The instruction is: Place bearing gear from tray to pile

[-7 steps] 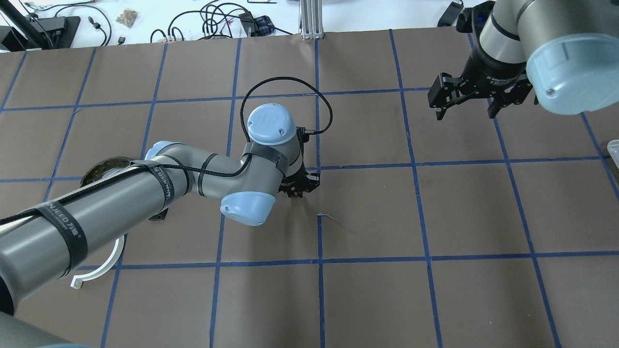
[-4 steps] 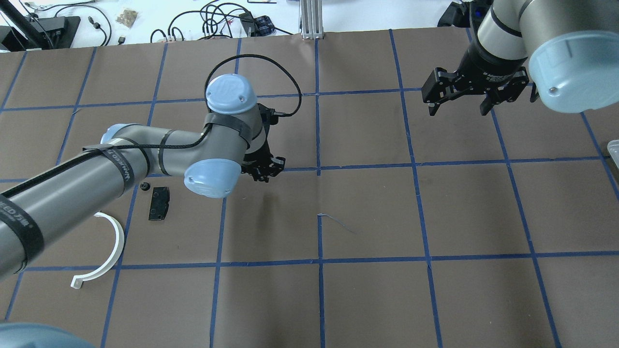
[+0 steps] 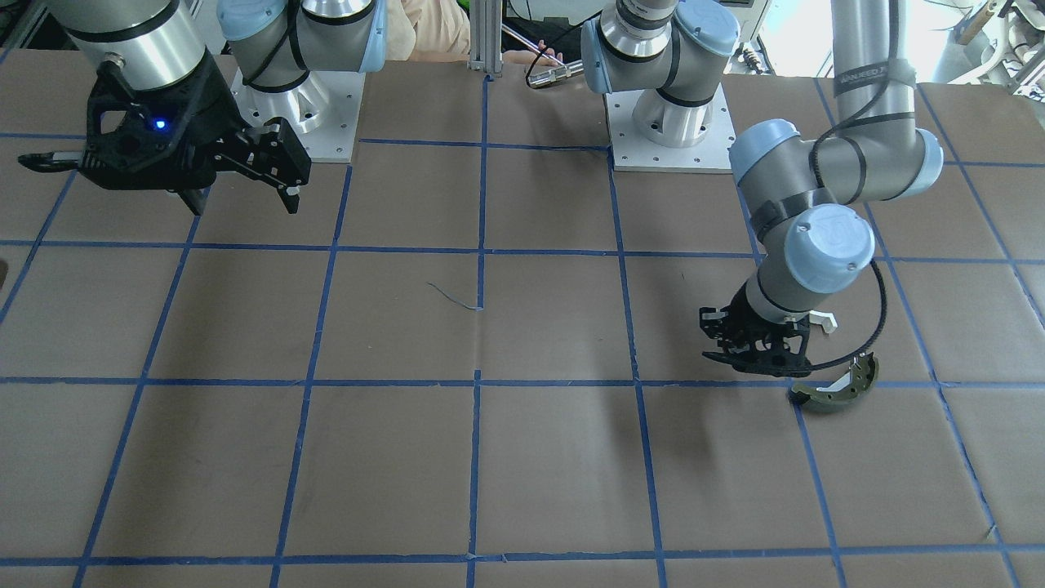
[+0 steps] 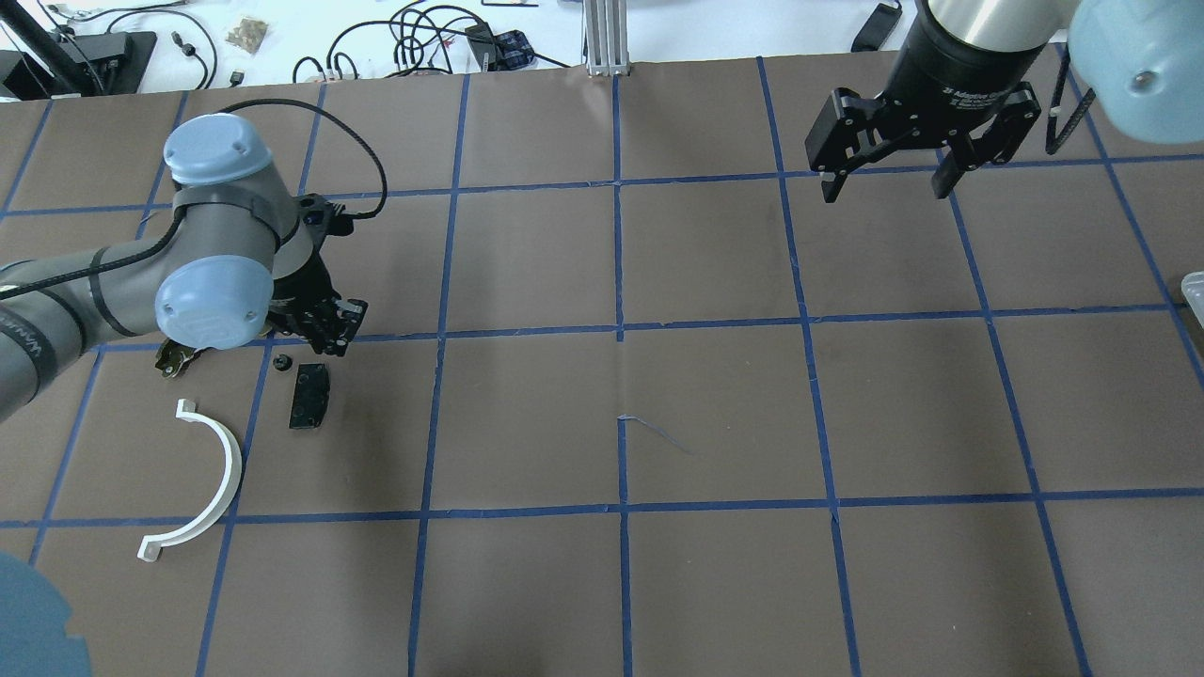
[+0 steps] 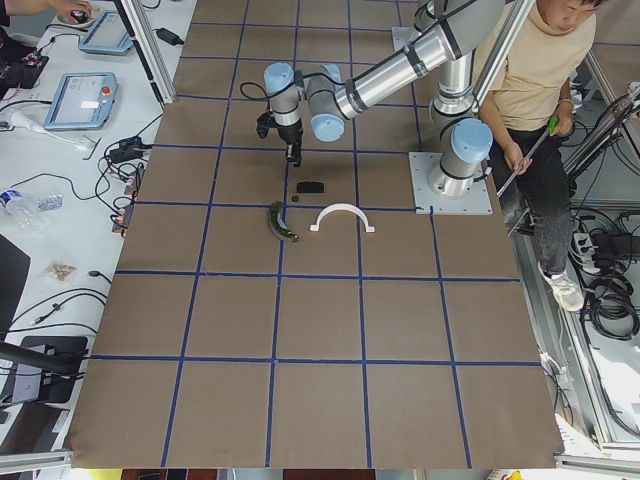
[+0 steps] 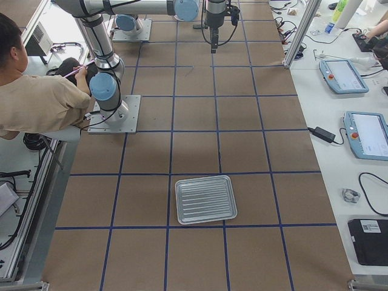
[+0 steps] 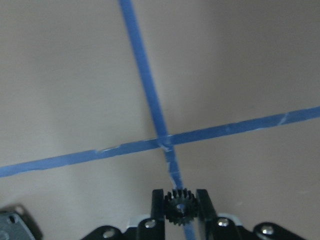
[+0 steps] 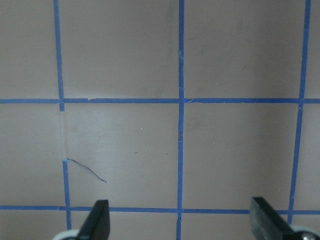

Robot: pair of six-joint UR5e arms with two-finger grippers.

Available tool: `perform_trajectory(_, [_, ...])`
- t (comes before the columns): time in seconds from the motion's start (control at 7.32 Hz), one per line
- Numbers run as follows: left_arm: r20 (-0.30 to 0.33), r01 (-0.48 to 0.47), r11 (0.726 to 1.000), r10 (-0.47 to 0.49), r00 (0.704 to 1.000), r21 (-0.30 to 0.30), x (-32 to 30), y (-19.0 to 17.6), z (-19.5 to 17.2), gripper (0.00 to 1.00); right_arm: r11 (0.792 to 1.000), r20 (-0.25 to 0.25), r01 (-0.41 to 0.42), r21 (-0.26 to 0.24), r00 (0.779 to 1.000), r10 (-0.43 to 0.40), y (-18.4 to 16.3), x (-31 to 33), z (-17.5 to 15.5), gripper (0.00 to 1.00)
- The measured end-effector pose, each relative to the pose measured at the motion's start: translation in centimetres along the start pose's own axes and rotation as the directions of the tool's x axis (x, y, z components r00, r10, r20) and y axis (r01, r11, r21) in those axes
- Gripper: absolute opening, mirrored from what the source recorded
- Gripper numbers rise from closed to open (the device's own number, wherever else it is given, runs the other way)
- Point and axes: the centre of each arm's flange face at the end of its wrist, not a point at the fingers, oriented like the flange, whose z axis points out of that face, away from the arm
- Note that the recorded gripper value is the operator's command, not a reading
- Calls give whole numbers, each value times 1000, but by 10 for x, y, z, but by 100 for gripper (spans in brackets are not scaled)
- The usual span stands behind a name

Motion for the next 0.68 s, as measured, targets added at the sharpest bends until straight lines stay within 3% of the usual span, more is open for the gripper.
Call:
perform_trajectory(0.41, [-30, 63, 997, -64, 997, -32, -76, 19, 25, 0, 1000, -108, 20, -11, 994, -21, 18, 4, -2, 100])
perform_trajectory(0.68, [-61, 65, 998, -66, 996, -18, -75, 22, 26, 0, 1000, -120, 23, -1, 993, -23, 24, 6, -8, 100])
